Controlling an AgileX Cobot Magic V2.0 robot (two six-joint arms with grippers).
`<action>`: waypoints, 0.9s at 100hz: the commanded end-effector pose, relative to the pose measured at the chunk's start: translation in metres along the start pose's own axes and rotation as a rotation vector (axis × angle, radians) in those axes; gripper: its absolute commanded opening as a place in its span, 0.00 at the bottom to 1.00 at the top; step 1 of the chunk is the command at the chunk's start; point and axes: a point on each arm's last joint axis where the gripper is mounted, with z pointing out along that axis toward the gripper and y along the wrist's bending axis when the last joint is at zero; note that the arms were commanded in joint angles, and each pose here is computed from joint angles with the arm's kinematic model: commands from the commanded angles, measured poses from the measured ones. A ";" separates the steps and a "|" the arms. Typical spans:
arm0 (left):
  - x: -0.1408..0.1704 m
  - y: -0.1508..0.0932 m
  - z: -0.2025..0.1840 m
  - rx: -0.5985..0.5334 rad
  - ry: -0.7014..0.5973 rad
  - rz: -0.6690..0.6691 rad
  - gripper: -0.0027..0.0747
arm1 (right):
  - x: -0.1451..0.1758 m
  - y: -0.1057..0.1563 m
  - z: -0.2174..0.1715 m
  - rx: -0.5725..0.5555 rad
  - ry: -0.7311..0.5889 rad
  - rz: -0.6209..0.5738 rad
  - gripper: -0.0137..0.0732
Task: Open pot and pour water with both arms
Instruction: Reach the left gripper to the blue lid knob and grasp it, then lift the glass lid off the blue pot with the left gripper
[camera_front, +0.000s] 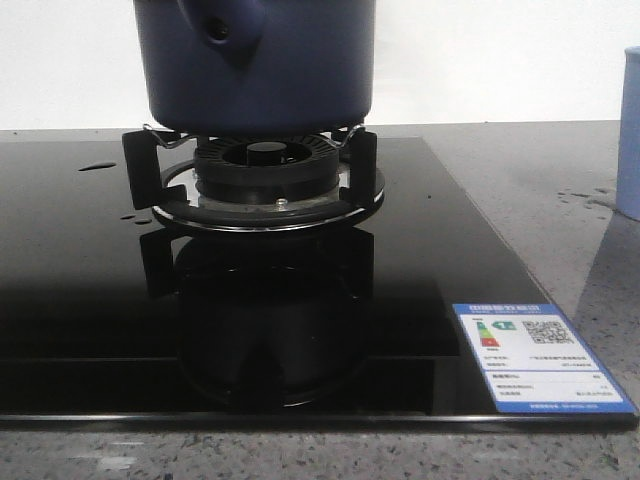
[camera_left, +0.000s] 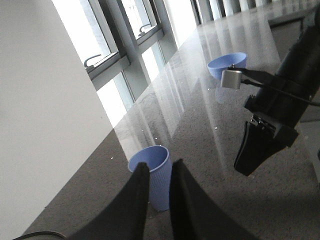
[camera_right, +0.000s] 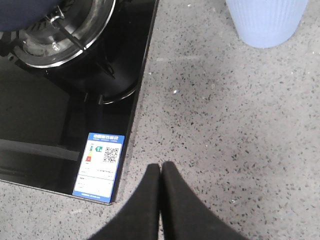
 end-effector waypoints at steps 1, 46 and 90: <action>-0.015 0.013 -0.003 0.024 -0.158 -0.111 0.15 | -0.013 0.004 -0.005 -0.015 -0.082 -0.004 0.08; 0.036 0.086 -0.028 -0.034 -0.105 -0.277 0.02 | -0.014 0.004 -0.005 -0.014 -0.084 -0.019 0.08; 0.058 0.111 -0.029 -0.288 0.066 -0.144 0.79 | -0.014 0.004 -0.005 -0.012 -0.085 -0.031 0.08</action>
